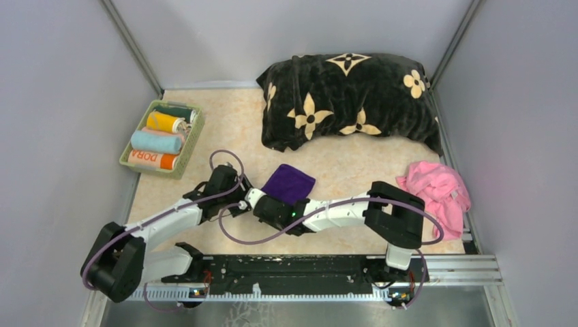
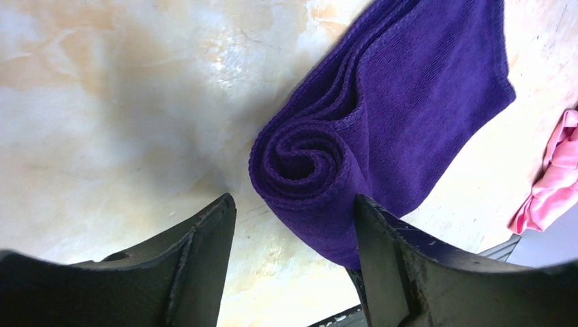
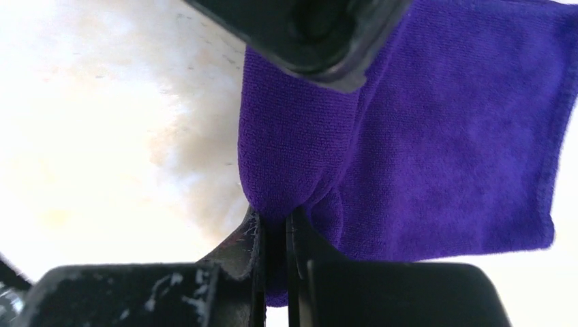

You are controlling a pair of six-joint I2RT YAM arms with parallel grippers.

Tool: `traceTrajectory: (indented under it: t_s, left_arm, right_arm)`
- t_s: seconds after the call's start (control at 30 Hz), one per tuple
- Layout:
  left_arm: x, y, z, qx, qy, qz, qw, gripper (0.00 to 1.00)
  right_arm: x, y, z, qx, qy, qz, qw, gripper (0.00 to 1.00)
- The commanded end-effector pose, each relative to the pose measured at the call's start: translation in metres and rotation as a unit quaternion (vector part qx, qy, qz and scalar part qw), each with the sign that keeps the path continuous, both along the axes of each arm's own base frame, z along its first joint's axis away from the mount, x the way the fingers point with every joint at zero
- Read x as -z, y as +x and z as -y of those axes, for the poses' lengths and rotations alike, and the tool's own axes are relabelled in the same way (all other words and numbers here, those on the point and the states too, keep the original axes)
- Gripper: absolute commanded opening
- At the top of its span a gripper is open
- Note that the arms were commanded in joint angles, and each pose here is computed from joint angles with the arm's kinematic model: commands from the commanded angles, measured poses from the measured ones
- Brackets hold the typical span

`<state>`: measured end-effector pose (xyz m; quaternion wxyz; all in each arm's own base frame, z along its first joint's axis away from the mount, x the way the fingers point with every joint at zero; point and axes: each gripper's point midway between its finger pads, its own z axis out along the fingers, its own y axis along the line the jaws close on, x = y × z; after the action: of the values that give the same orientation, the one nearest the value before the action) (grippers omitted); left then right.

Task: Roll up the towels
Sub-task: Roll the towel at the center of the board.

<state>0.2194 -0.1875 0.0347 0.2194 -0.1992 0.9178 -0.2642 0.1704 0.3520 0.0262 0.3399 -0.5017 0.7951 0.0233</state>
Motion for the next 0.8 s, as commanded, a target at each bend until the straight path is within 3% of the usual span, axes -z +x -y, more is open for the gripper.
traceTrajectory:
  t_s: [0.0, 0.23, 0.43, 0.53, 0.77]
  left_arm:
    - [-0.010, -0.003, -0.021, -0.018, 0.033, 0.023, 0.999, 0.72]
    - [-0.031, -0.014, -0.030, -0.027, 0.019, 0.044, 0.998, 0.75]
    - [-0.031, -0.027, -0.030, -0.028, -0.003, 0.037, 0.999, 0.75]
    - [-0.027, -0.028, -0.031, -0.031, -0.005, 0.038, 0.999, 0.75]
    - [-0.024, -0.015, -0.018, -0.017, -0.013, 0.041, 0.999, 0.74]
  right_arm:
    - [-0.006, -0.038, -0.023, -0.055, 0.075, -0.131, 0.987, 0.00]
    - [-0.033, -0.041, -0.042, -0.061, 0.203, -0.280, 0.936, 0.00]
    - [-0.039, -0.032, -0.036, -0.036, 0.290, -0.403, 0.867, 0.00]
    - [-0.031, -0.025, -0.028, -0.009, 0.302, -0.442, 0.845, 0.00]
    - [-0.006, -0.024, -0.020, 0.022, 0.296, -0.490, 0.819, 0.00]
